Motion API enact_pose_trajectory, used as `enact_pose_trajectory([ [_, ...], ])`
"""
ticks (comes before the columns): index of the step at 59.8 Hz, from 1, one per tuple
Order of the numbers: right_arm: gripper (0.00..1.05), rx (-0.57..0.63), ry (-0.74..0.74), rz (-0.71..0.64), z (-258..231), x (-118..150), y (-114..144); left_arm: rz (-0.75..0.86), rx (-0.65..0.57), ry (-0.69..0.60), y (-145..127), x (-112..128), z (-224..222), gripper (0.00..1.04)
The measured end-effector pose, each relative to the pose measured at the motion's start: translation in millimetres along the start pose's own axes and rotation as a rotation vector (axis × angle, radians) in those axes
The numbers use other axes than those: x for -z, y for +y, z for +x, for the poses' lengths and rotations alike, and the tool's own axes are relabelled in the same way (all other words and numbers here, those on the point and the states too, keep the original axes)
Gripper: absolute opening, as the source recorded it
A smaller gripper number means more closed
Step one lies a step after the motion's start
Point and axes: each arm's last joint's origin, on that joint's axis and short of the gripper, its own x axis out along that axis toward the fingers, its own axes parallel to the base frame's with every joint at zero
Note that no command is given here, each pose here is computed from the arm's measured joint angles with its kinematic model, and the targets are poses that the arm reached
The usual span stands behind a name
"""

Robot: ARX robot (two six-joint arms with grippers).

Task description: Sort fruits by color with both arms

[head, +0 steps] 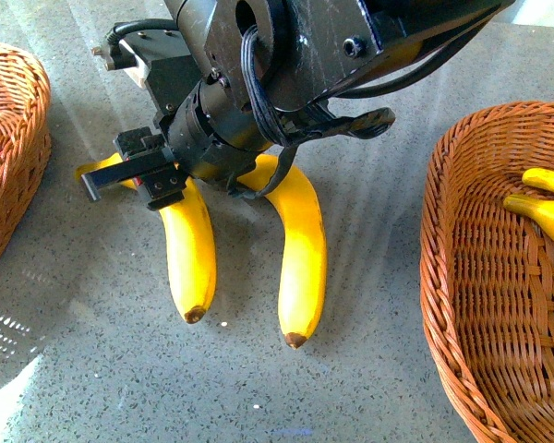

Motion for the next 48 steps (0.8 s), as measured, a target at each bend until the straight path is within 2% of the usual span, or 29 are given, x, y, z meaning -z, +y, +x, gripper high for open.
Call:
enact_pose_trajectory([
  [21, 0.33, -0.058, -0.06, 0.141, -20.3, 1.6, -18.7, 0.0, 0.0, 0.0, 0.0, 0.0, 0.0, 0.96],
  [34, 0.33, -0.071, -0.237, 0.229, -91.3, -19.8, -46.0, 0.0, 0.0, 0.0, 0.0, 0.0, 0.0, 0.96],
  [43, 0.33, -0.048, -0.279, 0.245, -122.1, -13.1, -56.2, 0.0, 0.0, 0.0, 0.0, 0.0, 0.0, 0.96],
  [48, 0.33, 0.032, -0.321, 0.256, -146.3, -1.4, -69.5, 0.0, 0.0, 0.0, 0.0, 0.0, 0.0, 0.96],
])
